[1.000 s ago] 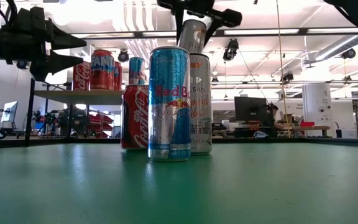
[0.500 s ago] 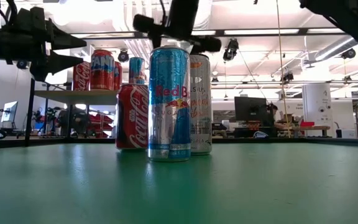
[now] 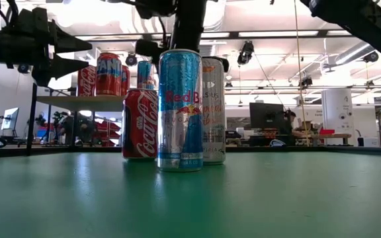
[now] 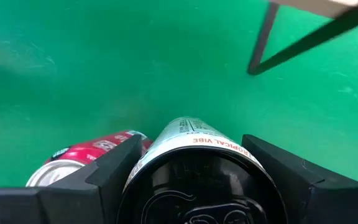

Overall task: Place canned beverage on shelf
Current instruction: Put the top white soda can on the shelf

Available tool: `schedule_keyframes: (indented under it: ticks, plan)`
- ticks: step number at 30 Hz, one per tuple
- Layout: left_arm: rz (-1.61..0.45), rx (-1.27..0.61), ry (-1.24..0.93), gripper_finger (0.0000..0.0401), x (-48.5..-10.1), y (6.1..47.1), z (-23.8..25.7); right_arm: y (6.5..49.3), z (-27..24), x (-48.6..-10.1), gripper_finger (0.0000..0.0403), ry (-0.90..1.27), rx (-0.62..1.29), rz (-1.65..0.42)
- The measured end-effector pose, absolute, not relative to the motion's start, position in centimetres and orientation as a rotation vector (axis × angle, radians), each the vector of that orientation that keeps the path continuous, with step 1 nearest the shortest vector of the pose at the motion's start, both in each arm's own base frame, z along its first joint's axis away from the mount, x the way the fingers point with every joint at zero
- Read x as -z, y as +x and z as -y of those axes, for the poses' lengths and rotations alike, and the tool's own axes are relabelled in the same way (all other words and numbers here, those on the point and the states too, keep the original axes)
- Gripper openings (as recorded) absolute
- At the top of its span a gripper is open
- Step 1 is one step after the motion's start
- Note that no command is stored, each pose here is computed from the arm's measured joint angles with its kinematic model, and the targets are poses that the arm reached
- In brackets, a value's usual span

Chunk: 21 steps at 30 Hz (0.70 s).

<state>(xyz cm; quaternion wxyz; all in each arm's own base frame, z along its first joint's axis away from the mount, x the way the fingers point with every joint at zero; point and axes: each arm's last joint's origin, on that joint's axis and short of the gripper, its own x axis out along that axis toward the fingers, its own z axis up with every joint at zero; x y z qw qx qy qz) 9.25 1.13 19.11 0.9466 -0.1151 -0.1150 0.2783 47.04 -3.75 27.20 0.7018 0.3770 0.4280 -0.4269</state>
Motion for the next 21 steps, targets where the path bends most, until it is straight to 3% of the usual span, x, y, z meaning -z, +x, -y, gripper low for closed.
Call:
schedule_keyframes:
  ticks: [21]
  plan:
    - [0.234,-0.567,-0.235,0.0302,-19.1,9.2,-1.1,48.5,4.0,-25.8,0.0256,0.671,0.819,-0.971]
